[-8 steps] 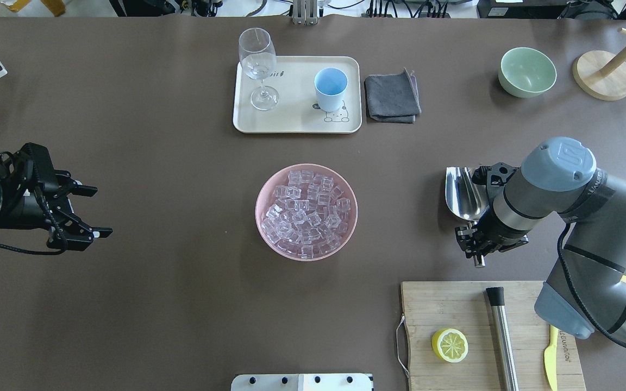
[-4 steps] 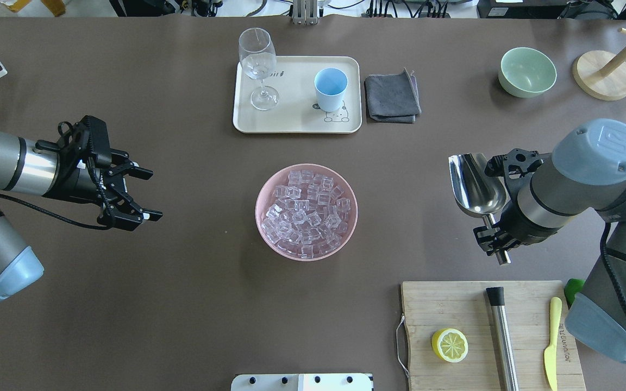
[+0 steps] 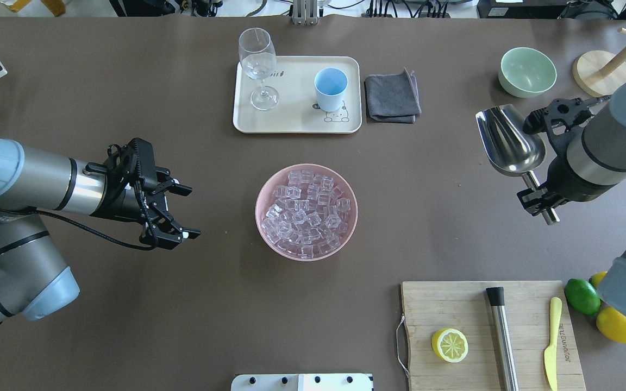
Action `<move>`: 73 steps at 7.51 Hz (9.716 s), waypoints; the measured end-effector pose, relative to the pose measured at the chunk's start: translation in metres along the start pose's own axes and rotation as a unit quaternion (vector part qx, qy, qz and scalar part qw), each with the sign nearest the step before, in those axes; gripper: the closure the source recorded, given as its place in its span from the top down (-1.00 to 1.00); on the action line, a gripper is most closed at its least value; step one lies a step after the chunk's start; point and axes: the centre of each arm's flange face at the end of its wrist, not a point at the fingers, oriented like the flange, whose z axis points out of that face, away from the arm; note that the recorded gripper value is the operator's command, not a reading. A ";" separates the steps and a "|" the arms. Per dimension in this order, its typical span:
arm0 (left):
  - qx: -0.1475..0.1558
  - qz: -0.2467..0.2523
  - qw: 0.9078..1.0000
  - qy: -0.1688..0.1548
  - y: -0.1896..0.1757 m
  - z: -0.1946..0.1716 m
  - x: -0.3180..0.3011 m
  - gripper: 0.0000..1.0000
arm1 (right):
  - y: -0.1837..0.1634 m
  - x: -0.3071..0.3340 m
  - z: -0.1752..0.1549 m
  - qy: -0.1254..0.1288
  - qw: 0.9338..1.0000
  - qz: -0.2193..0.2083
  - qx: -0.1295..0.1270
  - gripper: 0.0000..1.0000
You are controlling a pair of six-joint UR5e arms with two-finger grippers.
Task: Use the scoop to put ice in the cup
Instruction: 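Carry the scoop toward the pink bowl while the left gripper reaches the bowl rim, then position the scoop above the ice cubes while the left gripper steadies the bowl, then dip the scoop into the ice cubes and scoop some up with the right gripper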
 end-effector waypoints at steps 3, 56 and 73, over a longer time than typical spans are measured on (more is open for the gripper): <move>-0.015 -0.005 1.000 0.010 0.009 0.021 0.004 0.97 | 0.004 0.005 0.001 -0.021 0.996 -0.076 -0.043 -1.00; 0.083 0.042 0.992 -0.080 0.012 0.127 0.055 0.97 | -0.079 -0.314 0.064 0.145 0.874 -0.406 -0.224 -1.00; 0.078 0.046 0.994 -0.060 -0.001 0.107 0.029 0.97 | -0.045 -0.278 0.060 0.061 0.886 -0.453 -0.079 -1.00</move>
